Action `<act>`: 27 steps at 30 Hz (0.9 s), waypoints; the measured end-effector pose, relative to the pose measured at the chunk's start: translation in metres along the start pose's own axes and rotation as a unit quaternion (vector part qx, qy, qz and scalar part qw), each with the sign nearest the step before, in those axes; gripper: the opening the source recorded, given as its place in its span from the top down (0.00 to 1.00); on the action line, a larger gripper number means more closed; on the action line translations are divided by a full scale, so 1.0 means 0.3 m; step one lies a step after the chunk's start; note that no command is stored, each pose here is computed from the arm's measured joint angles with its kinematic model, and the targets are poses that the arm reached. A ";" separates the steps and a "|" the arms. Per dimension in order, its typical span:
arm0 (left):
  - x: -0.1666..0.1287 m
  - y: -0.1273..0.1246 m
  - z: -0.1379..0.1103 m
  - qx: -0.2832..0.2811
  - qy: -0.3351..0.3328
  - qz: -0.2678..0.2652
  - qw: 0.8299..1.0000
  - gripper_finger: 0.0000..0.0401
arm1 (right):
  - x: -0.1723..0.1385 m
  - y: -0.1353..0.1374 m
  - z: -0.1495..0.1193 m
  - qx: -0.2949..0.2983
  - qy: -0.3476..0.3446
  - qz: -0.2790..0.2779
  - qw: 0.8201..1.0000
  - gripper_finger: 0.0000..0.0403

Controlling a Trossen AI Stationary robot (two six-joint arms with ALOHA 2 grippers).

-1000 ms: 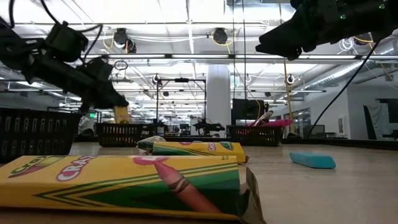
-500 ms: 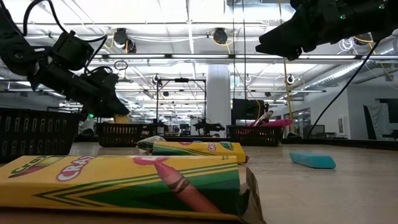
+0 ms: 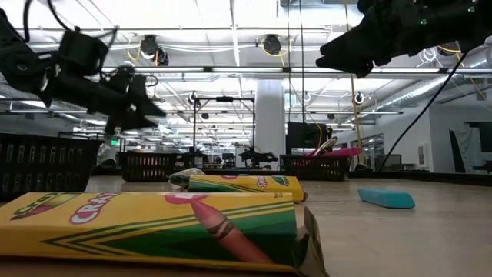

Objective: Pick & Place School Supplies
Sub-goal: Put the yellow crayon box into the middle black bin

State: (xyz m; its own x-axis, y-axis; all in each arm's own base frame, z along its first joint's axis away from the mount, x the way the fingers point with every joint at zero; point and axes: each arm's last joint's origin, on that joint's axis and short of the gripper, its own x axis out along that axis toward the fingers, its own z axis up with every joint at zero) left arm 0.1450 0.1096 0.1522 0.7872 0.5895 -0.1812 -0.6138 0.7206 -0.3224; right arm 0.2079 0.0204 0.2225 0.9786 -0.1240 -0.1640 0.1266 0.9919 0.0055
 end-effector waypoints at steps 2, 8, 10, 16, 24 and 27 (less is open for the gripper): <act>-0.006 -0.019 0.025 0.008 -0.033 -0.031 0.999 0.42 | 0.011 0.005 -0.012 0.008 0.012 0.022 1.000 0.47; -0.014 -0.098 0.067 0.042 -0.060 -0.129 0.989 0.45 | 0.105 0.043 -0.050 0.021 0.091 0.078 0.993 0.47; -0.013 -0.135 0.074 0.058 -0.059 -0.163 0.983 0.45 | 0.161 0.066 -0.051 0.014 0.126 0.095 0.987 0.47; -0.024 -0.207 0.061 0.088 -0.053 -0.214 0.971 0.44 | 0.313 0.177 -0.053 -0.007 0.207 0.155 0.966 0.44; -0.039 -0.250 0.045 0.102 -0.052 -0.232 0.966 0.44 | 0.432 0.307 -0.094 -0.029 0.287 0.178 0.941 0.43; -0.043 -0.261 0.044 0.105 -0.057 -0.241 0.963 0.44 | 0.468 0.341 -0.128 -0.035 0.315 0.178 0.932 0.43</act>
State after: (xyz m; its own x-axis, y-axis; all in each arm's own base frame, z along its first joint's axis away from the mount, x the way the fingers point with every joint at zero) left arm 0.1820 0.0502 0.1921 0.9793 0.1962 0.0493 -0.1872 0.9714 -0.1462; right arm 0.3521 0.1055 0.1621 0.6650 0.2304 -0.7104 -0.2202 0.9694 0.1083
